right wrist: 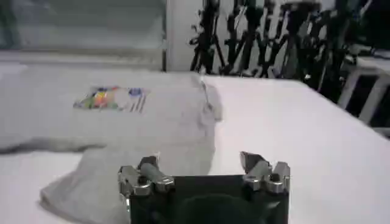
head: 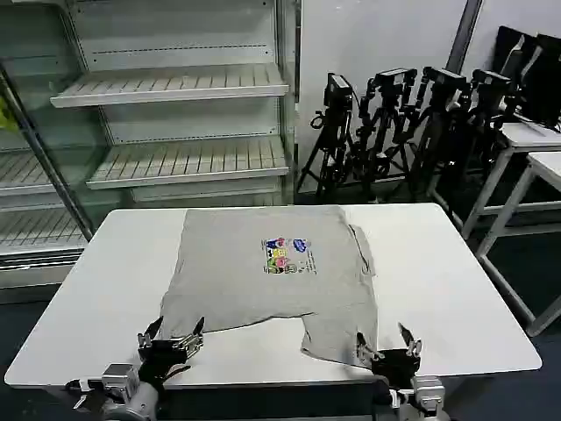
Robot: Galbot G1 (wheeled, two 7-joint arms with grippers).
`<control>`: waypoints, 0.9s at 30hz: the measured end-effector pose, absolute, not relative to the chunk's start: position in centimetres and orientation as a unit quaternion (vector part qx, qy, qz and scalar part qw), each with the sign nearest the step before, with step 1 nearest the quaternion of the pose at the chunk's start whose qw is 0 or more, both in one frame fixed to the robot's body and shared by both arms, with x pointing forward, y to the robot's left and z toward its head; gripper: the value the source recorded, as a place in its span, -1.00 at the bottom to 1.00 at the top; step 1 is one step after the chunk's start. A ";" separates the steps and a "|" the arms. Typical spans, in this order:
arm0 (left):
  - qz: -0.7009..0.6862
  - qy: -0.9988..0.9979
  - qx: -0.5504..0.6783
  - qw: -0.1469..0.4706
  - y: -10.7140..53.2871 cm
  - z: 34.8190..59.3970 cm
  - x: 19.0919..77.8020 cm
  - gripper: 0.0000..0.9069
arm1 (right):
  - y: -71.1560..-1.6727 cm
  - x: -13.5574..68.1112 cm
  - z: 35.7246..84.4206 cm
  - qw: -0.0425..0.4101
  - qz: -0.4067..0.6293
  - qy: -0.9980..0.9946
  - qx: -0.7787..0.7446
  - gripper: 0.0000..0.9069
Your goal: Fold and organize the clothes.
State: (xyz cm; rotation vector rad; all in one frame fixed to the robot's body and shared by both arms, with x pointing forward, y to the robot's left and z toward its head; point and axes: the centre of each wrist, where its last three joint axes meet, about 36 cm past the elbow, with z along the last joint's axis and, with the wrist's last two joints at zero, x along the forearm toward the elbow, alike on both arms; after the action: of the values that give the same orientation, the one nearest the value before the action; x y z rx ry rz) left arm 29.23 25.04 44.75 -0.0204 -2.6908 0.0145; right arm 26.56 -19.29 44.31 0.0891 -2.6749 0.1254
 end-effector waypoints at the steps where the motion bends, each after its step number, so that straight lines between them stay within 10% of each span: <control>1: 0.006 -0.974 -0.005 0.227 25.1 44.5 29.3 0.73 | -19.1 26.5 44.2 0.232 0.046 -0.971 0.034 0.98; 2: 0.007 -0.973 -0.002 0.232 25.2 44.2 29.5 -0.44 | -18.9 26.5 44.0 0.234 0.046 -0.970 0.036 0.76; 4: 0.009 -0.971 0.002 0.238 25.4 43.8 29.7 -0.93 | -18.6 26.5 43.7 0.237 0.046 -0.970 0.040 0.51; 8: 0.012 -0.969 0.009 0.248 25.7 43.2 30.1 -0.91 | -18.2 26.5 43.3 0.243 0.045 -0.968 0.045 -0.96; 27: 0.028 -0.964 0.011 0.263 26.1 42.6 30.0 -0.91 | -17.6 25.6 43.3 0.250 0.028 -0.966 0.062 -1.00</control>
State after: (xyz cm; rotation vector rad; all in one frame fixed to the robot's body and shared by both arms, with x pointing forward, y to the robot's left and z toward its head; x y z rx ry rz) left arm 30.04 26.14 42.61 0.0303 -2.6073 0.0764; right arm 25.57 -17.59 43.32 0.1677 -2.6295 0.0770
